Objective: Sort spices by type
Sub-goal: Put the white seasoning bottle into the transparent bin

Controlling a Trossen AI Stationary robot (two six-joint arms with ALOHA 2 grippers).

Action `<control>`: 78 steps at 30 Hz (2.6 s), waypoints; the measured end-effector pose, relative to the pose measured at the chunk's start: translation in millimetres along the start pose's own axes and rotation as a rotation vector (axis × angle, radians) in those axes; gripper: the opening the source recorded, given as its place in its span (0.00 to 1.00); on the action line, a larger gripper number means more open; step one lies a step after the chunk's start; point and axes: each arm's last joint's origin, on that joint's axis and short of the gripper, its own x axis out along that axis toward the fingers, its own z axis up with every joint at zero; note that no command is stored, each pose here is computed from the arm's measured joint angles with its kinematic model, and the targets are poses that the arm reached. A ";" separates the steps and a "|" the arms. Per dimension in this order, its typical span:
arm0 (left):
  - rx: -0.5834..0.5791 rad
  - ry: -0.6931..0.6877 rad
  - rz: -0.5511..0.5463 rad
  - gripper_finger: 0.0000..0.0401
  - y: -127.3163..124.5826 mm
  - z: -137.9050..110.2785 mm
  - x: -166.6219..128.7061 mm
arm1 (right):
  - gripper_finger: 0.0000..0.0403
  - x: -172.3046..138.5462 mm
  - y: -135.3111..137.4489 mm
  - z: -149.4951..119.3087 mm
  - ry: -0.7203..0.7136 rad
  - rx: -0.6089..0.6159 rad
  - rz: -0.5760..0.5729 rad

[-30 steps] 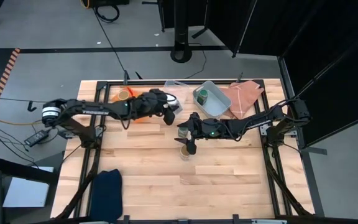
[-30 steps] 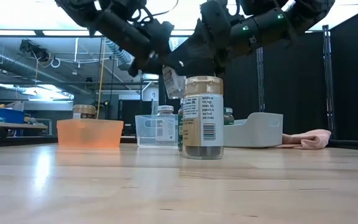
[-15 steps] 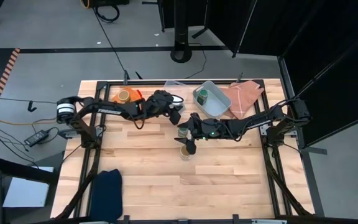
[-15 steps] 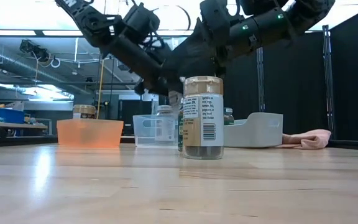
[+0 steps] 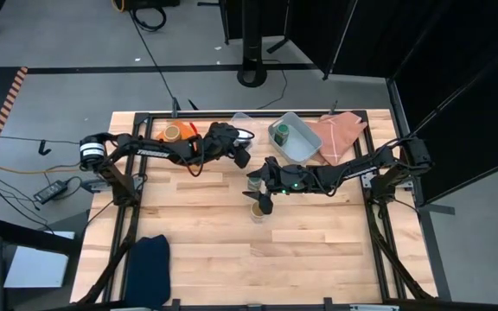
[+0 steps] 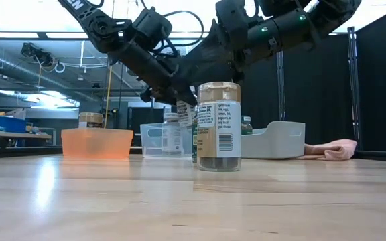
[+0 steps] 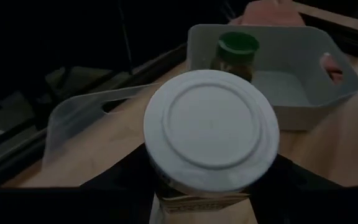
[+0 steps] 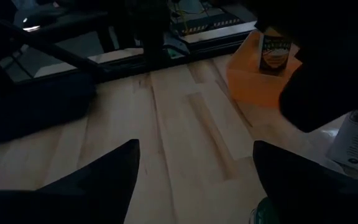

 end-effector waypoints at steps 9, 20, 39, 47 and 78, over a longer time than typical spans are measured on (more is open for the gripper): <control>0.045 0.025 0.061 0.50 8.3 -7.4 11.4 | 0.79 0.0 0.0 -0.1 0.001 0.000 0.000; -0.019 -0.033 0.012 0.50 -0.6 -3.1 9.4 | 0.79 0.0 -0.1 -0.2 0.002 0.041 -0.001; -0.057 0.131 0.011 0.50 -2.4 -34.7 26.7 | 0.79 0.0 0.2 -0.5 0.005 0.050 0.000; -0.047 0.176 0.047 0.50 1.8 -38.8 26.7 | 0.79 -0.5 2.3 -1.3 0.009 0.048 0.005; -0.045 0.131 -0.030 0.74 -4.8 -20.4 29.1 | 0.85 -0.5 2.7 -1.5 0.010 0.036 0.006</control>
